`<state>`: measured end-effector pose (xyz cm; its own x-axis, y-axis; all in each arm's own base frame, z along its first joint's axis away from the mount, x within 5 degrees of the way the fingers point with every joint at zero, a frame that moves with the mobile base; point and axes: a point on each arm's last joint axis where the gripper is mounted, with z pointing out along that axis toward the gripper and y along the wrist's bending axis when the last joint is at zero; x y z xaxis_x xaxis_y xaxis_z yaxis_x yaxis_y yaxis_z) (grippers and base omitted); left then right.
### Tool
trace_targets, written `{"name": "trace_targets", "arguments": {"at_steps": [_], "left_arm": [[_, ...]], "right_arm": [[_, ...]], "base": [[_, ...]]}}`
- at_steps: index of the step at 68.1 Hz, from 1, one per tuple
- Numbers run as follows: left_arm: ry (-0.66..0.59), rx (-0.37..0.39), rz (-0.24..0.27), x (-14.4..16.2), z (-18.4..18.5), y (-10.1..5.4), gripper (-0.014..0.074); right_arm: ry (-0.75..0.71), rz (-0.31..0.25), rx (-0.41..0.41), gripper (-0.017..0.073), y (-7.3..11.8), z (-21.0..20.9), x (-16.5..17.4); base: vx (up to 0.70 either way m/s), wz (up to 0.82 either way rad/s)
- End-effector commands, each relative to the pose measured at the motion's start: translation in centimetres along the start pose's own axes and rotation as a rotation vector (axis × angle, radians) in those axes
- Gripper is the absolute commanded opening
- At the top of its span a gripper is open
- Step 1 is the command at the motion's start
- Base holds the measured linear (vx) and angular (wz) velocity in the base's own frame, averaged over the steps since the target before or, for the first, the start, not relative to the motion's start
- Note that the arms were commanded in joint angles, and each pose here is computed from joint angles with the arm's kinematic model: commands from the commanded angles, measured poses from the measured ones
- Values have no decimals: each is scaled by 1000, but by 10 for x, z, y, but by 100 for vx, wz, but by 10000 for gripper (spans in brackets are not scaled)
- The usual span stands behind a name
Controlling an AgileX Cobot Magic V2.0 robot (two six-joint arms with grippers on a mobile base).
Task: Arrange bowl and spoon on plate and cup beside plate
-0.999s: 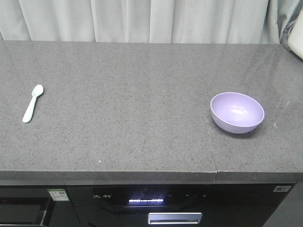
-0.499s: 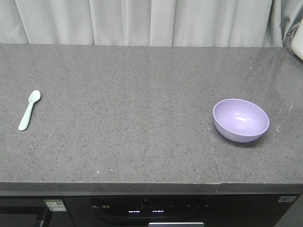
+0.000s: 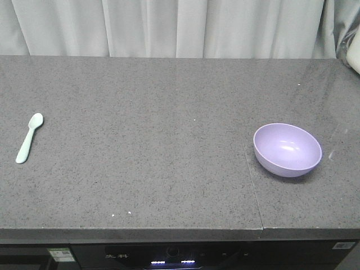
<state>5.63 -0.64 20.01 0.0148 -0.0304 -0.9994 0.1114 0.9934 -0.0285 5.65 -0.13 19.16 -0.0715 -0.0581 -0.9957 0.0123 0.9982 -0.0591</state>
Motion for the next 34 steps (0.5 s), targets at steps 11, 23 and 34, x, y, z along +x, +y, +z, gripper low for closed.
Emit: {"name": "trace_targets", "arguments": {"at_steps": [11,23,34], "left_arm": [[-107,3,-12,-17,-2,0,-6],[-107,3,-12,-17,-2,0,-6],[-107,3,-12,-17,-2,0,-6]], "right_arm": [[-83,-15,3,-3,0,-1,-6],[-83,-15,3,-3,0,-1,-6],[-83,-15,3,-3,0,-1,-6]], "base": [[3,-1],[3,-1],[3,-1]]}}
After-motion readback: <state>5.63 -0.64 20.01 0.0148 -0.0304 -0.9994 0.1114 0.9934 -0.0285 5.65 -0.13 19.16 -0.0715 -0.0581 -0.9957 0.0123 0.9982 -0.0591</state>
